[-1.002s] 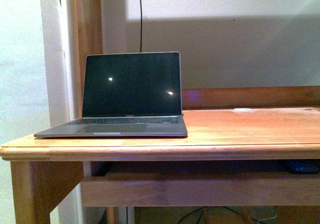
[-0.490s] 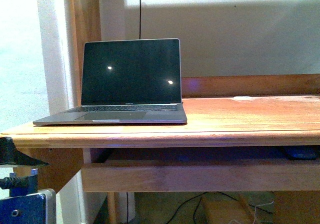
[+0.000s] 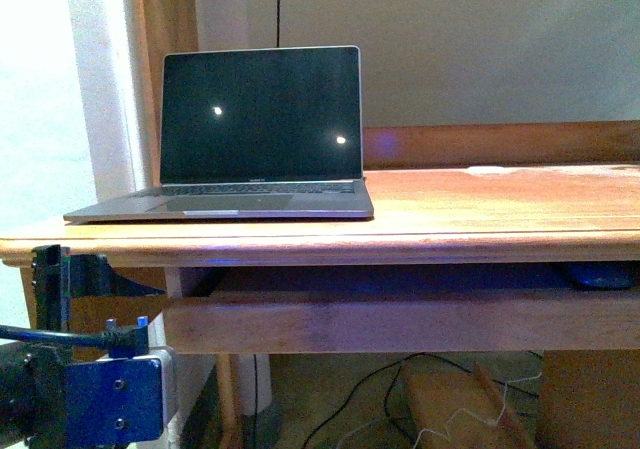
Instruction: Place mouse
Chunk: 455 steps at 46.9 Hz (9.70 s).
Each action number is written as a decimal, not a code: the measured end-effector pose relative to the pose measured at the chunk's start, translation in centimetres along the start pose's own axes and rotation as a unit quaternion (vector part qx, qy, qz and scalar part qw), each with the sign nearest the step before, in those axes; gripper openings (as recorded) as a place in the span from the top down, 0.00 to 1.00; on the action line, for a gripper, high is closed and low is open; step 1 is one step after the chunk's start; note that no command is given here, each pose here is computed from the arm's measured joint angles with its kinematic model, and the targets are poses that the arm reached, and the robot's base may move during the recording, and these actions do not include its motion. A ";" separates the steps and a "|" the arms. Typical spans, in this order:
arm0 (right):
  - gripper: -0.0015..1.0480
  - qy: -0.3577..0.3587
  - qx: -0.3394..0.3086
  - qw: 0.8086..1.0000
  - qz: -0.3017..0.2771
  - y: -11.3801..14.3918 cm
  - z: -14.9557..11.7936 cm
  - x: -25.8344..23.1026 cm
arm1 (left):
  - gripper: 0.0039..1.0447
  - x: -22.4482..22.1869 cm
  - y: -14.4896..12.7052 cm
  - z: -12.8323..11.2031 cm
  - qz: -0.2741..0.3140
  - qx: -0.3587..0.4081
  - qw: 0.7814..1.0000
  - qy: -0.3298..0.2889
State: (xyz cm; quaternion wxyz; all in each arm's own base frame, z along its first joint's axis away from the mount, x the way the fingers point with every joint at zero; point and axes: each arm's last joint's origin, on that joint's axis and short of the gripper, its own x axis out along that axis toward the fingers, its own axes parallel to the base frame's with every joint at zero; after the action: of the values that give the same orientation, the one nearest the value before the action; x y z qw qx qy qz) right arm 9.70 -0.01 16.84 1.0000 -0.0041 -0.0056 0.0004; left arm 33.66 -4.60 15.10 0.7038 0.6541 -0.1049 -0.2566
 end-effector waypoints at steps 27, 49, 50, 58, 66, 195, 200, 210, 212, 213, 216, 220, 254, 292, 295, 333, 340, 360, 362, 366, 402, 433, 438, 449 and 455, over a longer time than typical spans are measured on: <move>0.07 0.000 0.000 1.000 0.000 0.0 0.0 0.0 | 0.07 5.1 -0.3 -0.2 0.004 -0.009 0.999 -0.035; 0.07 0.000 0.000 1.000 0.000 0.0 0.0 0.0 | 0.07 6.4 0.2 1.8 -0.084 -0.079 0.993 -0.012; 0.07 0.000 0.000 1.000 0.000 0.0 0.0 0.0 | 0.07 6.3 0.3 2.0 -0.093 -0.087 0.992 -0.009; 0.07 0.000 0.000 1.000 0.000 0.0 0.0 0.0 | 0.07 5.4 1.1 4.2 -0.147 -0.169 0.974 -0.016; 0.07 0.000 0.000 1.000 0.000 0.0 0.0 0.0 | 0.07 3.6 0.9 8.1 -0.180 -0.244 0.951 -0.051; 0.07 0.000 0.000 1.000 0.000 0.0 0.0 0.0 | 0.98 -23.1 -2.0 8.0 0.253 -0.659 0.701 0.104; 0.07 0.037 0.011 0.999 -0.013 0.0 -0.2 0.0 | 0.98 -23.1 -2.3 8.0 0.254 -0.659 0.701 0.103; 0.07 0.125 0.018 0.992 0.007 0.9 0.0 1.5 | 0.98 -23.0 -2.7 7.9 0.254 -0.658 0.701 0.103; 0.07 0.117 0.019 0.993 0.012 1.1 1.0 2.0 | 0.98 -23.0 -2.9 7.9 0.254 -0.658 0.701 0.103; 0.07 0.113 0.020 0.993 0.013 1.2 1.4 2.3 | 0.98 -22.9 -3.1 7.9 0.256 -0.657 0.701 0.101; 0.07 0.105 0.021 0.994 0.012 1.2 2.6 3.0 | 0.98 -22.8 -3.7 7.8 0.255 -0.658 0.701 0.102; 0.07 0.096 0.021 0.995 0.010 1.3 3.8 3.7 | 0.98 -22.8 -3.8 7.8 0.255 -0.658 0.701 0.103; 0.07 0.106 -0.080 0.988 0.081 7.8 8.9 12.4 | 0.84 -22.8 -3.8 7.8 0.256 -0.657 0.701 0.102; 0.07 0.237 -0.142 0.961 0.007 5.8 7.8 19.5 | 0.07 -22.8 -3.8 7.8 0.256 -0.657 0.702 0.102; 0.07 0.249 -0.141 0.958 0.012 5.6 7.6 19.6 | 0.07 -22.8 -3.8 7.8 0.256 -0.657 0.702 0.102; 0.45 0.291 -0.123 0.949 0.020 4.1 6.4 20.3 | 0.07 -22.8 -3.8 7.8 0.256 -0.657 0.702 0.102; 0.45 0.292 -0.109 0.950 0.021 3.6 6.8 20.1 | 0.07 -22.8 -3.8 7.8 0.256 -0.657 0.702 0.102; 0.45 0.221 -0.019 0.975 0.011 2.1 15.2 16.7 | 0.07 -22.8 -3.8 7.8 0.256 -0.657 0.702 0.102; 0.45 0.214 -0.016 0.977 0.010 2.8 15.8 16.9 | 0.07 -22.8 -3.8 7.8 0.255 -0.657 0.702 0.102; 0.45 0.211 -0.014 0.977 0.013 4.4 16.6 17.8 | 0.07 -22.8 -3.8 7.8 0.256 -0.657 0.702 0.102; 0.45 0.225 -0.052 0.972 -0.034 18.8 17.2 29.7 | 0.07 -22.8 -3.8 7.8 0.256 -0.657 0.702 0.102; 0.45 0.227 -0.088 0.968 -0.066 21.3 14.9 32.5 | 0.07 -22.8 -3.8 7.8 0.256 -0.657 0.702 0.102; 0.29 0.215 -0.087 0.971 -0.063 21.3 15.1 32.7 | 0.07 -22.8 -3.8 7.8 0.256 -0.657 0.702 0.102; 0.07 0.203 -0.074 0.975 -0.042 21.0 15.7 32.4 | 0.07 -22.8 -3.8 7.8 0.256 -0.657 0.702 0.102; 0.07 0.189 -0.045 0.981 0.001 18.9 17.5 30.6 | 0.07 -22.8 -3.8 7.8 0.256 -0.657 0.702 0.102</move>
State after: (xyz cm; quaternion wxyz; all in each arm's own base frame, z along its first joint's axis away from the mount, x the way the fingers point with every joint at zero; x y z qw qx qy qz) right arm 40.09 19.09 34.52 0.9819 -0.0487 0.1832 0.0006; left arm 9.73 -0.05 16.66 1.0000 -0.0039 -0.0005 -0.0023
